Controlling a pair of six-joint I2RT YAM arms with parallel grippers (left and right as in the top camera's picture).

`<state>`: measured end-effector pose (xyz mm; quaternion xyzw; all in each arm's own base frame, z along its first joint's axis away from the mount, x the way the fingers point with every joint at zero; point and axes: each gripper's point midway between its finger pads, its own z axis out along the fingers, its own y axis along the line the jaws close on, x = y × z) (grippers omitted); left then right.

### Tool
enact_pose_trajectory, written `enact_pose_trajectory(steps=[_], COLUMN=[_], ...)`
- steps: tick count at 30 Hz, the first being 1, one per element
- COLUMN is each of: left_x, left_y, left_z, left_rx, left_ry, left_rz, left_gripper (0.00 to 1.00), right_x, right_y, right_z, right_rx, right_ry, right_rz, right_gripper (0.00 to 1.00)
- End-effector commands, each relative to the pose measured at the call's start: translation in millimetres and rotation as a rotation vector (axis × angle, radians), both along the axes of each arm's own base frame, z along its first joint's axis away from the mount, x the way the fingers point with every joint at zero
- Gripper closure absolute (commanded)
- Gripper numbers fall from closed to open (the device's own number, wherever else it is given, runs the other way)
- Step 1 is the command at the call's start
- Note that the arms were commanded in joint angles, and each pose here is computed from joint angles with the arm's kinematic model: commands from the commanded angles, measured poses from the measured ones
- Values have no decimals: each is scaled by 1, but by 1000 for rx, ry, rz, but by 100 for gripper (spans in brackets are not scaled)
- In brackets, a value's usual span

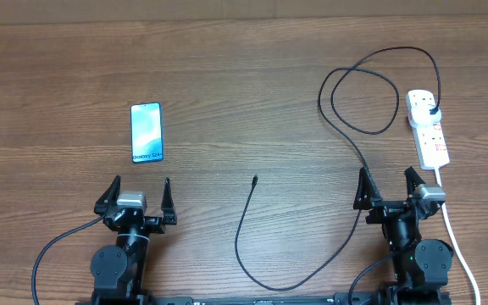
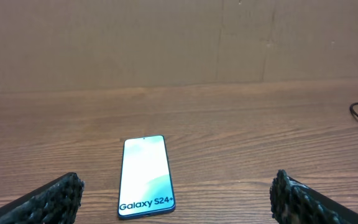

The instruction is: Plug charger to phone and switch on socket

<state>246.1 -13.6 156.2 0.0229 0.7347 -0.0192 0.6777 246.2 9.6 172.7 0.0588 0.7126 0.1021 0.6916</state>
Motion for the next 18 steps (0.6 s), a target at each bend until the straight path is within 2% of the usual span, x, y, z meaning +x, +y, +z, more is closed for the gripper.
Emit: enact_pose_trajectory(steps=[1, 6, 12, 18], left_x=[-1, -3, -4, 6], left_y=[-1, -2, -4, -5], left_z=[4, 23, 44, 76], left_rx=[14, 16, 56, 69], left_ry=[-15, -39, 8, 31], left_rz=[-8, -18, -33, -39], left_gripper=[1, 0, 1, 0], right_x=[0, -2, -4, -5], right_y=[0, 0, 0, 1], right_z=[-2, 10, 25, 39], right_rx=[-2, -10, -10, -9], right_ry=[-5, -26, -47, -19], right_rz=[-1, -1, 0, 9], right_gripper=[0, 0, 0, 0])
